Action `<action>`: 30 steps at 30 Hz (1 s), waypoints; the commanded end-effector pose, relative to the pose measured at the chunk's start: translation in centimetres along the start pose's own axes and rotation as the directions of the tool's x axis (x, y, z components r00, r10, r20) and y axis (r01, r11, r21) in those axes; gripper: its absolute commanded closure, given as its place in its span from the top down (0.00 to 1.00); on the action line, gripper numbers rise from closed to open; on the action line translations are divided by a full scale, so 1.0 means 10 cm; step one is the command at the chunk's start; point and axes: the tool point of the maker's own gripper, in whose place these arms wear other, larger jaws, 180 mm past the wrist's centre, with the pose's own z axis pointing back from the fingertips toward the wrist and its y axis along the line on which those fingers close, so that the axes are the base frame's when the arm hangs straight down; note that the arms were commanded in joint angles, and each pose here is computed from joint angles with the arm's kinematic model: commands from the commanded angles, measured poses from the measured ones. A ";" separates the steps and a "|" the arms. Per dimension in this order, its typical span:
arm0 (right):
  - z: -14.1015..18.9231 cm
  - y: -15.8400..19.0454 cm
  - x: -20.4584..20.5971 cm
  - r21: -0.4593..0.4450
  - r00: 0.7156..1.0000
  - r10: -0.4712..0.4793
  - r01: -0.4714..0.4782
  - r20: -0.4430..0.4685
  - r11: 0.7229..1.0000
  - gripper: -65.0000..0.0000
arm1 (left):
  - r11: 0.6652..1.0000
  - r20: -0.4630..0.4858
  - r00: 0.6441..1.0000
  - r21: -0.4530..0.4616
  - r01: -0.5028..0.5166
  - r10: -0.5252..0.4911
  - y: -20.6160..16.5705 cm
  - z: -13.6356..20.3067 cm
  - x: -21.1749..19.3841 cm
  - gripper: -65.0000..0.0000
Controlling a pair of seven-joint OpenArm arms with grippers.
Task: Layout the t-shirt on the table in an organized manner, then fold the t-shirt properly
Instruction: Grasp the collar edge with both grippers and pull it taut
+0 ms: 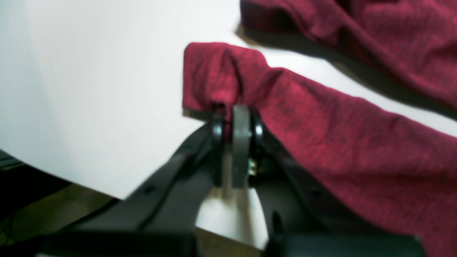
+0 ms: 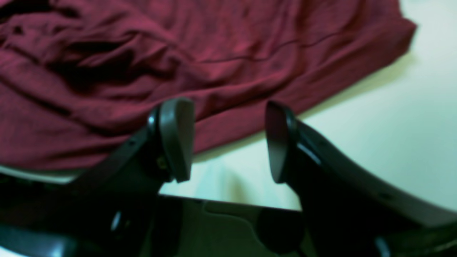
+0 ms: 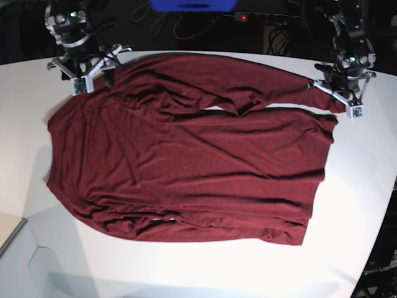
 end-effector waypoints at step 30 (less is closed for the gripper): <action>-0.19 0.13 -0.50 0.021 0.991 -0.052 0.055 -0.126 0.998 0.11 | 1.000 0.030 1.000 0.011 0.003 -0.004 0.05 0.02 0.11 0.00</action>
